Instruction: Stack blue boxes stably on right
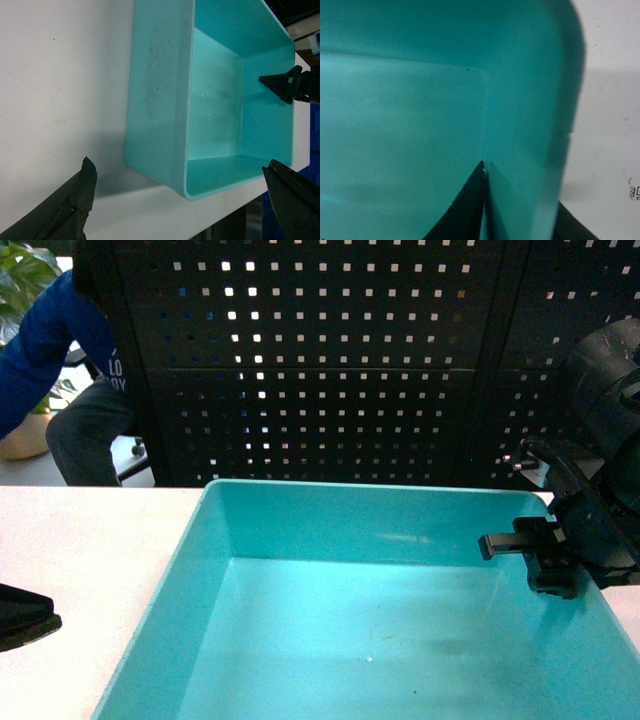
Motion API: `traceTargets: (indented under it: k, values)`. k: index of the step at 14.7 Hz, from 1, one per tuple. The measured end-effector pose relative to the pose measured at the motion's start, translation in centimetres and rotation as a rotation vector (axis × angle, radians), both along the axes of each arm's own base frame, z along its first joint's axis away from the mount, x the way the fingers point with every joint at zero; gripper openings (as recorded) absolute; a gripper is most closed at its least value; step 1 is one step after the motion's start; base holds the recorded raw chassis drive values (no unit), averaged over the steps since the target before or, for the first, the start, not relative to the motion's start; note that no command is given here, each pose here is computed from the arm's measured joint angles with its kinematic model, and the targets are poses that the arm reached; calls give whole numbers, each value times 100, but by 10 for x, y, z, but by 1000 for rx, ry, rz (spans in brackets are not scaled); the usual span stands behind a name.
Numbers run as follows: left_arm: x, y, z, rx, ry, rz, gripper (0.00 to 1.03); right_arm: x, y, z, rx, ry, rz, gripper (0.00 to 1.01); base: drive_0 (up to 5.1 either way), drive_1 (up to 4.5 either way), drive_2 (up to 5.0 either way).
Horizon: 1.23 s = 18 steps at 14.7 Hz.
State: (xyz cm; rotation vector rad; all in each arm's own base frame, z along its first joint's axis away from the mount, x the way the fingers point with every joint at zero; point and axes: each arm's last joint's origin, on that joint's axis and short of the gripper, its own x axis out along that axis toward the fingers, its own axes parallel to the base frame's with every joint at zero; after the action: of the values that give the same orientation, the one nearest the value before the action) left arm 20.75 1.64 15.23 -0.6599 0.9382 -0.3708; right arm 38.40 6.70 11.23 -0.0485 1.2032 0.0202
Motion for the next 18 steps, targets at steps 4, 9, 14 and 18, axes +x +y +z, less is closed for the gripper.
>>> traceTargets:
  k: [4,9,14,18]
  values:
    - [0,0,0,0,0,0,98,-1,0,1,31,29,-60,2,0,0,0]
    - [0,0,0,0,0,0,98,2,8,1,43,-30,-34,2,0,0,0]
    - [0,0,0,0,0,0,98,2,8,1,44,-30,-34,2,0,0,0]
    - [32,-7,8,94,-31,7,98,2,8,1,44,-30,-34,2,0,0,0]
